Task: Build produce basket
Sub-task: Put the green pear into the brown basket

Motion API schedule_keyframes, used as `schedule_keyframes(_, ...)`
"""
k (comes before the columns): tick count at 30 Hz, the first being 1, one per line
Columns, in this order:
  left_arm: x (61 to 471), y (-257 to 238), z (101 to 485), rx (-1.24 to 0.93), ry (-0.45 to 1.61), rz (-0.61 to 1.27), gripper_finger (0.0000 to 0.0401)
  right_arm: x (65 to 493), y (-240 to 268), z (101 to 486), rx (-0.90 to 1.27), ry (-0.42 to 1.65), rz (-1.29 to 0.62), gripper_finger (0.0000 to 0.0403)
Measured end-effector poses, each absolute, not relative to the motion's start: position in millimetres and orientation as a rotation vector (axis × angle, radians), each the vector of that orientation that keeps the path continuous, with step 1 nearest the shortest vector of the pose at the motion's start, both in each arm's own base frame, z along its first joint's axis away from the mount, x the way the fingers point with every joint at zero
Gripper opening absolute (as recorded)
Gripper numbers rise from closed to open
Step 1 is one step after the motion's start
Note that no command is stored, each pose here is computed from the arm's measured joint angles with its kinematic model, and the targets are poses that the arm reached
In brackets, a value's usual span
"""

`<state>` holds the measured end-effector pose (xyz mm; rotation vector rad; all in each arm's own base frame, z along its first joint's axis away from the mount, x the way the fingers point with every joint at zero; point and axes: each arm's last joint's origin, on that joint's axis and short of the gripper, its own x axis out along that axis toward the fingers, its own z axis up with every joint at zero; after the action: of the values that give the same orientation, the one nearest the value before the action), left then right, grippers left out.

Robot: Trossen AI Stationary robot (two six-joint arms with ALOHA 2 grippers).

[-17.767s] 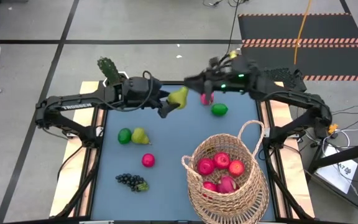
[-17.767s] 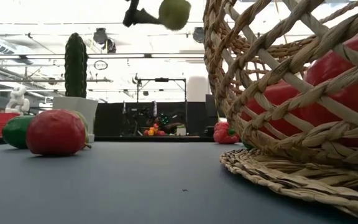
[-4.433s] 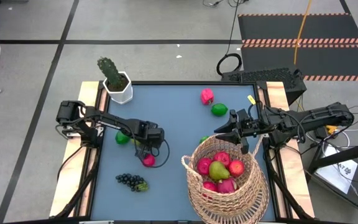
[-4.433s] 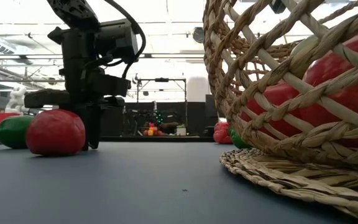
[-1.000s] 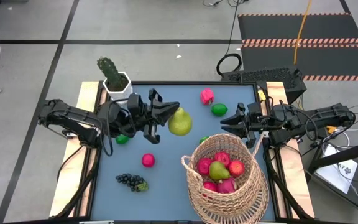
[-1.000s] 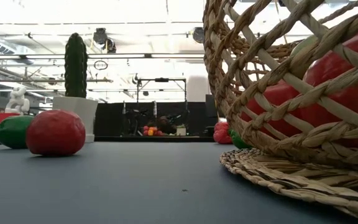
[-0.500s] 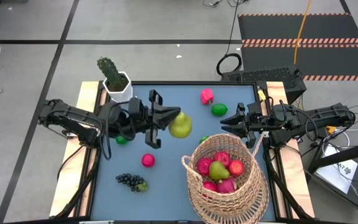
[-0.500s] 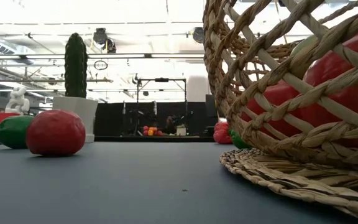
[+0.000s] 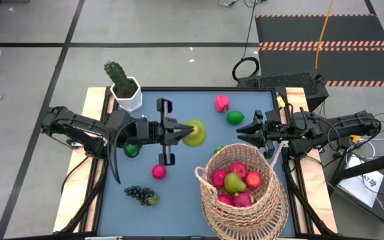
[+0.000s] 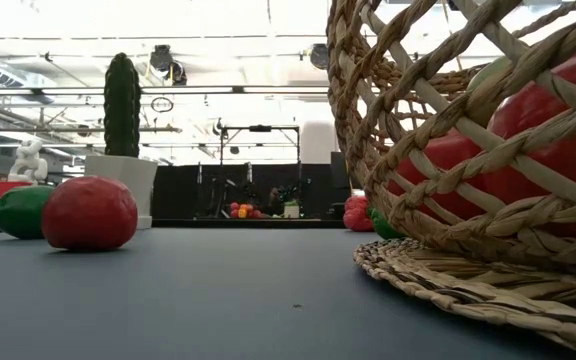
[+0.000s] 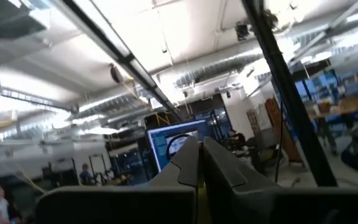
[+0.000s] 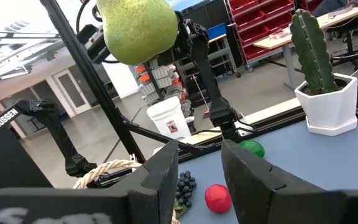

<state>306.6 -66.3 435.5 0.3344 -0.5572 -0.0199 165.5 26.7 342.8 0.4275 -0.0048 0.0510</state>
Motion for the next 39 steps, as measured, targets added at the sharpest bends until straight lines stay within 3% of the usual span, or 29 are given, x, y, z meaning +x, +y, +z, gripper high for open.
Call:
schedule_keyframes(10, 306.6, -68.7, 434.8, 0.514, -0.564, -0.007, 0.0013, 165.5, 26.7, 342.8, 0.428, -0.005, 0.051, 0.0116)
schedule_keyframes(28, 307.4, -69.2, 433.2, 0.508, -0.545, -0.016, 0.0011, 165.5, 26.7, 342.8, 0.428, -0.005, 0.051, 0.0116)
schedule_keyframes(39, 307.7, -67.1, 433.2, 0.28, -0.52, -0.001, 0.0011, 165.4, 26.7, 351.8, 0.483, -0.096, 0.073, 0.0116)
